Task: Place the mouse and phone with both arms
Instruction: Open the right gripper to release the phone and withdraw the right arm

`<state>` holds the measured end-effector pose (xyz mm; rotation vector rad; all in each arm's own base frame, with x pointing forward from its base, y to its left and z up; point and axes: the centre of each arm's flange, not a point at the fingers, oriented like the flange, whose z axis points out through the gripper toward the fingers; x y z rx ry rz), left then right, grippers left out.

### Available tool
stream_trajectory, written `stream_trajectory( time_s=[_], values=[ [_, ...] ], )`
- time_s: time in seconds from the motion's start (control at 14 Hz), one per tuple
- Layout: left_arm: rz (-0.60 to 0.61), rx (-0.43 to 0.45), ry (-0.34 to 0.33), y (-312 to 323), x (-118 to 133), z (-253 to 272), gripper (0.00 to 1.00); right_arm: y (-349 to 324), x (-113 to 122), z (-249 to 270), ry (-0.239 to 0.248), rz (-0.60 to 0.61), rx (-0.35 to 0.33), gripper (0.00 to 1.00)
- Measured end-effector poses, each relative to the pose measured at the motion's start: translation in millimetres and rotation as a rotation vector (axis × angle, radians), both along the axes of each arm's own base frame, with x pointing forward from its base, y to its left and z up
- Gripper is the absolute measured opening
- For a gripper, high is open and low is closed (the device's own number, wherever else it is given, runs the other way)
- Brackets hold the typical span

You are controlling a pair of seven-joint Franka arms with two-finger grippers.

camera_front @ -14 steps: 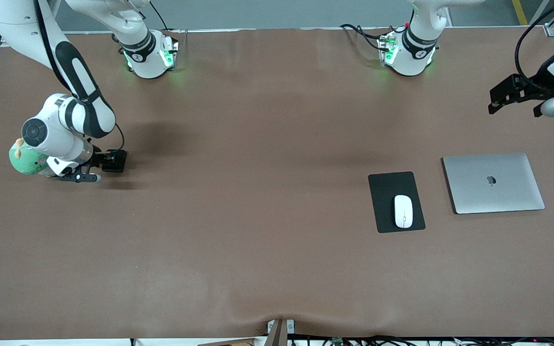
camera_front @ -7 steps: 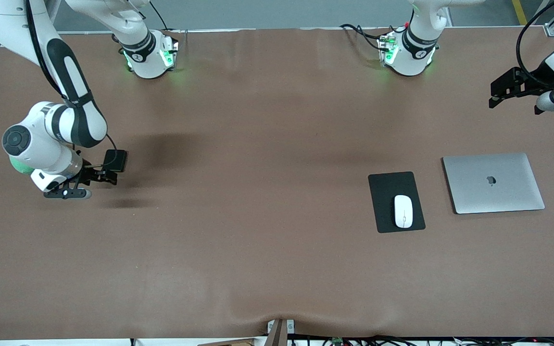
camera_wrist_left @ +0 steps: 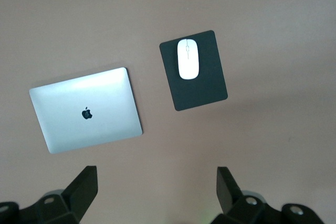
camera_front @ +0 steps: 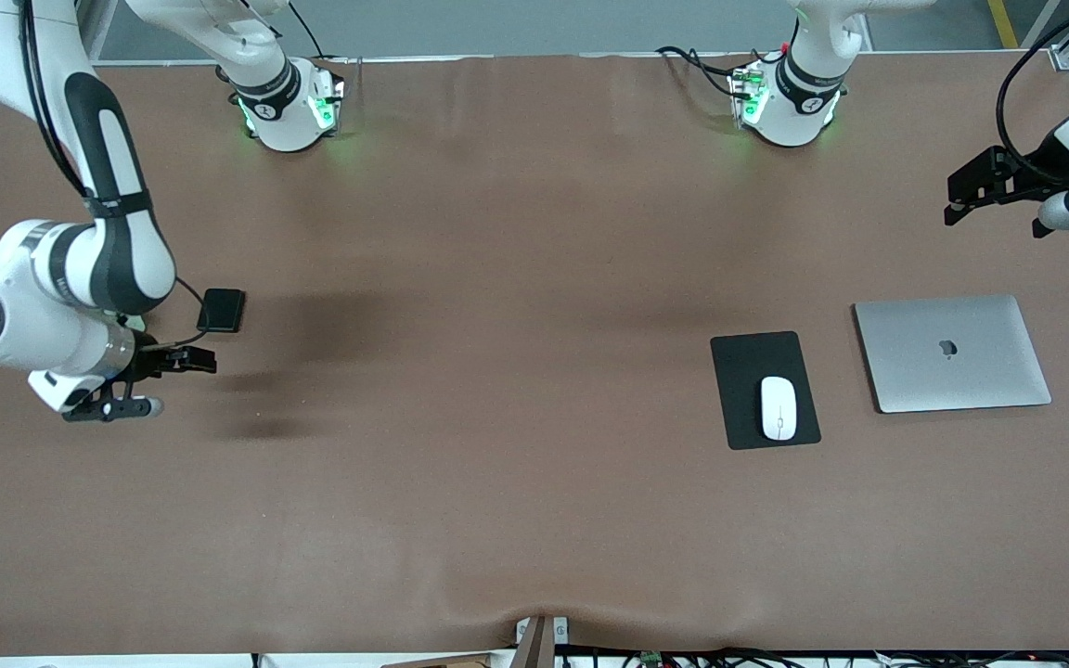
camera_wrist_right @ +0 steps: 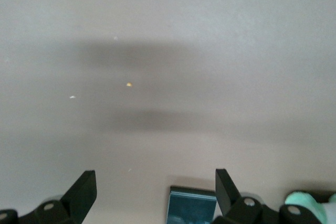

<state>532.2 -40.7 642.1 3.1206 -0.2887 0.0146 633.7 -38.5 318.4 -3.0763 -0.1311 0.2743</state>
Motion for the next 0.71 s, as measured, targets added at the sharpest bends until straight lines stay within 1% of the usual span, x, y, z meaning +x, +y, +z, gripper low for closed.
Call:
stream_trajectory(
  time_s=[0.07, 0.14, 0.29, 0.43, 0.57, 0.71],
  values=[
    [0.000, 0.000, -0.002, 0.0, 0.1, 0.7, 1.00, 7.0, 14.7, 9.9, 0.013, 0.015, 0.001, 1.00],
    [0.000, 0.000, -0.004, -0.1, 0.1, 1.7, 1.00, 14.8, 26.0, 16.2, 0.011, 0.030, 0.003, 1.00],
    [0.000, 0.000, -0.007, -0.1, 0.1, 2.9, 1.00, 26.1, 41.9, 29.5, -0.023, 0.050, 0.005, 1.00],
    [0.000, -0.001, -0.007, -0.2, 0.1, 3.0, 1.00, 31.5, 54.1, 55.0, -0.075, 0.062, 0.015, 1.00],
    [0.000, -0.001, -0.007, -0.2, 0.2, 2.9, 1.00, 36.5, 61.4, 84.3, -0.102, 0.077, 0.046, 1.00],
    [0.000, -0.001, -0.007, -0.1, 0.3, 2.7, 1.00, 34.4, 65.4, 121.9, -0.130, 0.088, 0.053, 1.00]
  ],
)
